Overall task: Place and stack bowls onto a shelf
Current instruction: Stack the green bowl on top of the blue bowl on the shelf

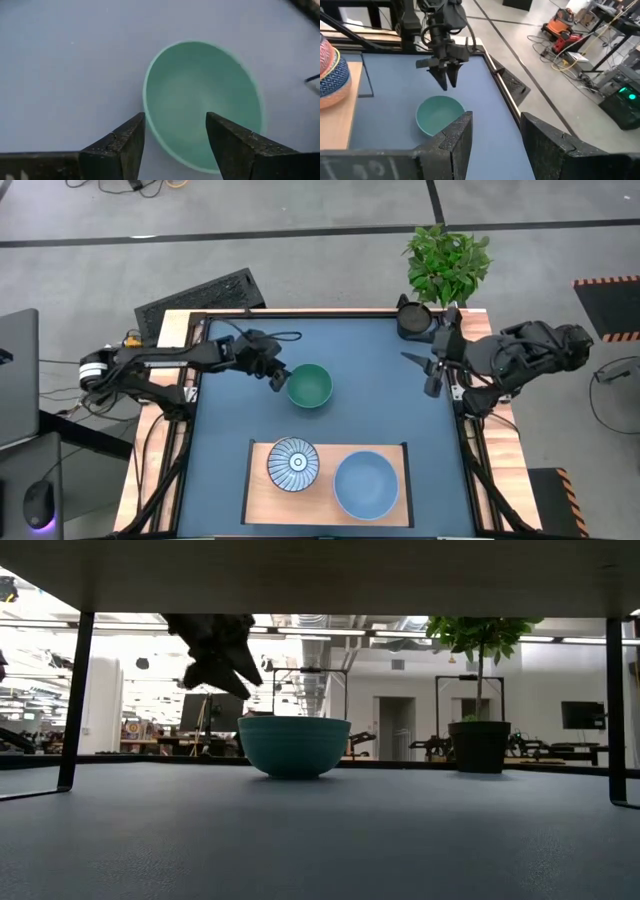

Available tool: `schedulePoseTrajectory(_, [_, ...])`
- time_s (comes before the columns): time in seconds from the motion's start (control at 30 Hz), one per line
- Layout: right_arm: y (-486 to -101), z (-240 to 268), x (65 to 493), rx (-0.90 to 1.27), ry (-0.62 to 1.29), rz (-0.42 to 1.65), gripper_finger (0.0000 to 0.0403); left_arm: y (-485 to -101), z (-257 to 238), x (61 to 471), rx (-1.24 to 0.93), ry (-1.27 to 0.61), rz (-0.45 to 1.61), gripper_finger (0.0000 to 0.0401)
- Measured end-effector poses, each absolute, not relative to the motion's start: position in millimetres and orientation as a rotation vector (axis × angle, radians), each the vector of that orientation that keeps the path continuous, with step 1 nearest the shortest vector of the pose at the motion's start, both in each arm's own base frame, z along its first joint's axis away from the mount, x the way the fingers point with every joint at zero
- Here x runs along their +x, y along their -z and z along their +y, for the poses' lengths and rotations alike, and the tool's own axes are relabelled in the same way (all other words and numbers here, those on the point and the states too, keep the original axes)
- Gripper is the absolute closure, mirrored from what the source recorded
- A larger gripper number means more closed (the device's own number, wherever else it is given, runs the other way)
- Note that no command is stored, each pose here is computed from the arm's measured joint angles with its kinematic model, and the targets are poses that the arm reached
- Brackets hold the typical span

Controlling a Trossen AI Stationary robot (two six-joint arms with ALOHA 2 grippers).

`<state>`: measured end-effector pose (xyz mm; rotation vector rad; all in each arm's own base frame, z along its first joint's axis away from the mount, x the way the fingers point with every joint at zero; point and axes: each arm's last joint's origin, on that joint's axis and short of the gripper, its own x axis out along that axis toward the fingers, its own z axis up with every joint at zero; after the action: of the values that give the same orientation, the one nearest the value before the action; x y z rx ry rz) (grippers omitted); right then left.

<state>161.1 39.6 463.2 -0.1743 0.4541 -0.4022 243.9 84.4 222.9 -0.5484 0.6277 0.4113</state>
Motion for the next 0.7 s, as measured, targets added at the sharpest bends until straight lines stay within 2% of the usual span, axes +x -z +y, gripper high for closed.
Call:
schedulePoseTrajectory(0.47, [-462.2,38.3,160.9,-0.166,0.404,0.465,0.0212,-169.4,94.1,269.8,-0.579,-0.463,0.772,0.0210])
schedulePoseTrajectory(0.57, [-461.9,38.4,160.7,-0.169,0.402,0.469,0.0212,-160.6,93.8,271.3,-0.632,-0.487,0.801,0.0237])
schedulePoseTrajectory(0.7, [-460.8,37.9,159.9,-0.177,0.403,0.482,0.0212,-151.6,94.2,273.5,-0.665,-0.510,0.823,0.0323])
